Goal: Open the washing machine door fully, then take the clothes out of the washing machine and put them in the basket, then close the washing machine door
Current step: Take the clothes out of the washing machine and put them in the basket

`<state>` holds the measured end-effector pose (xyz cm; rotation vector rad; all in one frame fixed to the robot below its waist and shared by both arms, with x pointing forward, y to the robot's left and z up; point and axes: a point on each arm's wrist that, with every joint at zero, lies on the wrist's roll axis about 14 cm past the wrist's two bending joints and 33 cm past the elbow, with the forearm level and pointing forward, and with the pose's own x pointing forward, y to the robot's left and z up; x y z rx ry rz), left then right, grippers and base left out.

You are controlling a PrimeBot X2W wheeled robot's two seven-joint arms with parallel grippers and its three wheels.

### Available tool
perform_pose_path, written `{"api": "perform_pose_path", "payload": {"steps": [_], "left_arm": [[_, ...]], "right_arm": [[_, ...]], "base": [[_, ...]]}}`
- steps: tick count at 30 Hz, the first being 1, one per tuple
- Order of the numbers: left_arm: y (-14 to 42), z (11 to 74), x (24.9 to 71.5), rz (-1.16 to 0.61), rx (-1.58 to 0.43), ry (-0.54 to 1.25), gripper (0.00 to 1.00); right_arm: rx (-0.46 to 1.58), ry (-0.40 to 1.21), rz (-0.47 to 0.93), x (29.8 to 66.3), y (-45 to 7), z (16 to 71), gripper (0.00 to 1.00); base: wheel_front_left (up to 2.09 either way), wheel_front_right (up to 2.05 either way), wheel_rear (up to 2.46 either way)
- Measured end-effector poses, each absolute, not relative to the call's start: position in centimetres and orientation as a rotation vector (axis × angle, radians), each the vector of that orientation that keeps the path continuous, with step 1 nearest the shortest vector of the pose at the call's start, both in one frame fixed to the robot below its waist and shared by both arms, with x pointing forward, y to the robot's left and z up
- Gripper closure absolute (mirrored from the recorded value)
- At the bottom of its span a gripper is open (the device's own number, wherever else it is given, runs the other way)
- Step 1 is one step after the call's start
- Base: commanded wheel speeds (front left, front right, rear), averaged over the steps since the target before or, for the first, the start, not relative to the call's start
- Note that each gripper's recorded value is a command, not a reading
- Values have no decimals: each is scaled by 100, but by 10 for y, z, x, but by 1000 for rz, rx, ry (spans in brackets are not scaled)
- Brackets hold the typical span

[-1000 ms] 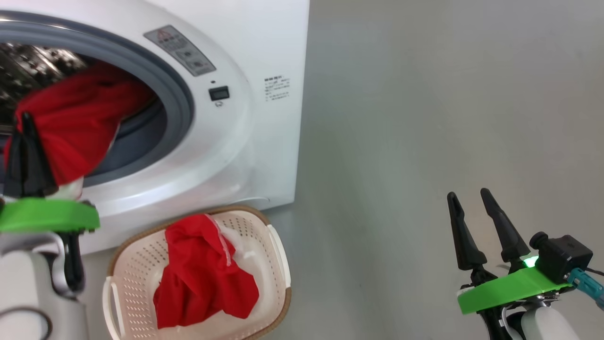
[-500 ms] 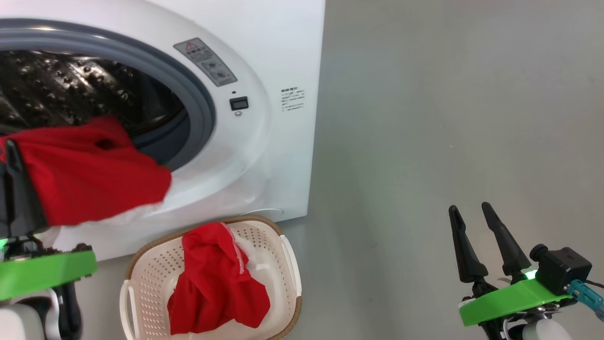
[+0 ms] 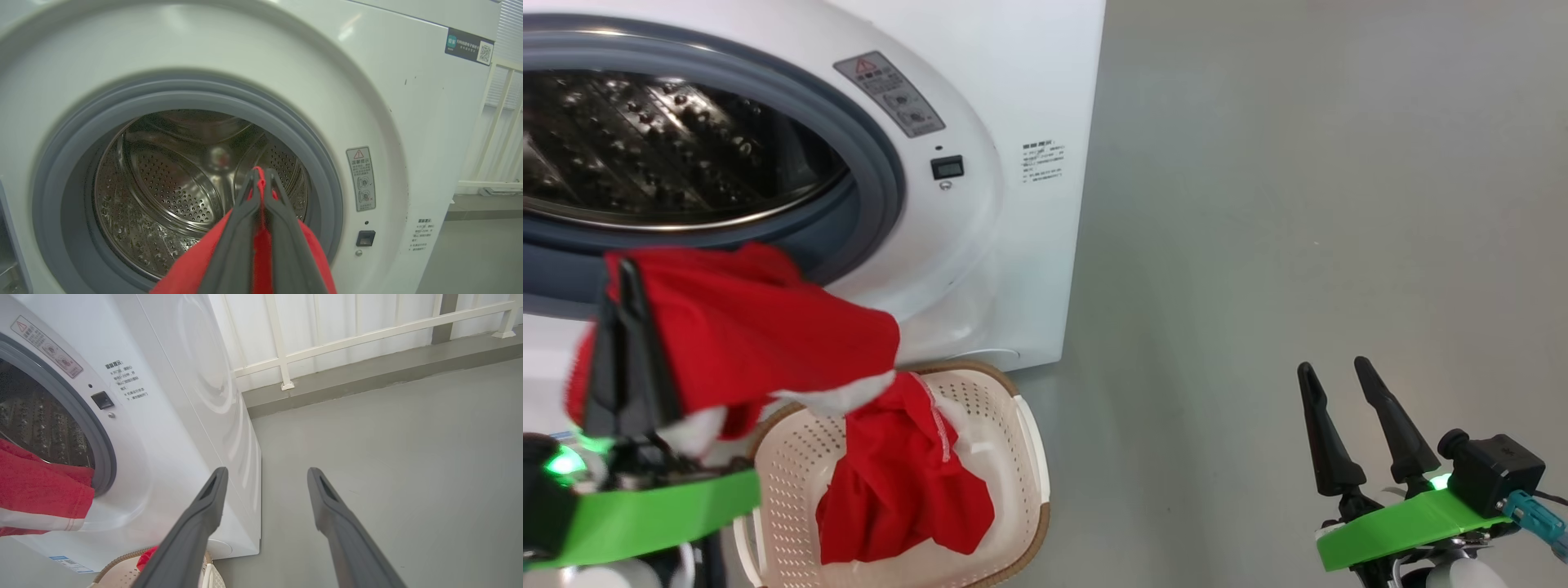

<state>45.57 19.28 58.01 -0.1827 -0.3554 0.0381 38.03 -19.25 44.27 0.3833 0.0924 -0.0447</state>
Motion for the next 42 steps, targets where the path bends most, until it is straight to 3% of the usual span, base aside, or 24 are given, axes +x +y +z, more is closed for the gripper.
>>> {"api": "perform_pose_path", "payload": {"steps": [17, 42], "left_arm": [[152, 392, 449, -13, -229, 214, 100], [105, 226, 459, -124, -171, 695, 100]], "right_arm": [[376, 127, -75, 396, -200, 425, 0], [347, 238, -141, 428, -219, 366, 0]], "base": [[0, 0, 0], [0, 0, 0]]}}
